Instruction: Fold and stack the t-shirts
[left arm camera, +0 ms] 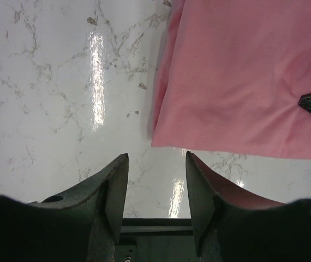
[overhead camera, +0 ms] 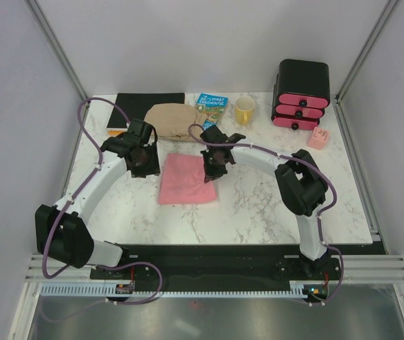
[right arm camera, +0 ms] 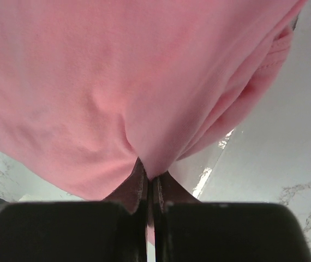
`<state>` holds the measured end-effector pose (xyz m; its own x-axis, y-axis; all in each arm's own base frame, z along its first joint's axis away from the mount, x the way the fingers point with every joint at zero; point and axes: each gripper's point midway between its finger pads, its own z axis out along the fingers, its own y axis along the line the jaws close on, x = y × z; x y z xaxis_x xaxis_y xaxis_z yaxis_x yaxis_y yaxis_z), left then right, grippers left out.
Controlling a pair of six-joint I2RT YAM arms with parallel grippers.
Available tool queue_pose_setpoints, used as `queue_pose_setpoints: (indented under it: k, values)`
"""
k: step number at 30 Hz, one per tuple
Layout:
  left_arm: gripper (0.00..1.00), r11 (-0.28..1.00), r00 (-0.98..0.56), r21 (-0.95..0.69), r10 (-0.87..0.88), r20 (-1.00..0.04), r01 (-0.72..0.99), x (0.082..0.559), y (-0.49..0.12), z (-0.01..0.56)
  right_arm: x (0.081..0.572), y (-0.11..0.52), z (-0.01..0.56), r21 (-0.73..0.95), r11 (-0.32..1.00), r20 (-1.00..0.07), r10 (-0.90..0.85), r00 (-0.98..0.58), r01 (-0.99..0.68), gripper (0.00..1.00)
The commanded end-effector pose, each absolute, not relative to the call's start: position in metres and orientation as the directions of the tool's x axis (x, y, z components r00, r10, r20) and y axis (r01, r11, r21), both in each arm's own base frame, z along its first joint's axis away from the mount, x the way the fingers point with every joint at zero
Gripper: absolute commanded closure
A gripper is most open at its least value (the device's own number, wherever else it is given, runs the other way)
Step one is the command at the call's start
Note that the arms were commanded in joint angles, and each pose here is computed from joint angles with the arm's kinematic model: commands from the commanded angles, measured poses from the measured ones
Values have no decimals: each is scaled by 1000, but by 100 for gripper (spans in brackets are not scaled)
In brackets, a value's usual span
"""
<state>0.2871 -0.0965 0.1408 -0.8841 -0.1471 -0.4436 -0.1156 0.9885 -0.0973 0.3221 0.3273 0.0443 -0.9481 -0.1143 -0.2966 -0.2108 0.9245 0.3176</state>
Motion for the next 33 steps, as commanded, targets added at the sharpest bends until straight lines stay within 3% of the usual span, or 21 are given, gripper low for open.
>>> queue_pose_setpoints:
  k: [1,5,19,33]
  values:
    - [46,985,-866,-104,-173,-469,-140,288,-92,150,332,317,51,298,942,-318,-56,-946,-156,100]
    - [46,984,-871,-113,-176,-459,-139,287,-95,148,324,286,44,275,957,-291,-7,-957,-90,100]
    - [47,985,-897,-141,-152,-414,-102,283,-104,134,339,158,46,115,976,-342,214,-915,185,100]
    - [48,988,-902,-138,-124,-413,-73,279,-104,128,340,84,49,-7,952,-347,285,-893,307,100]
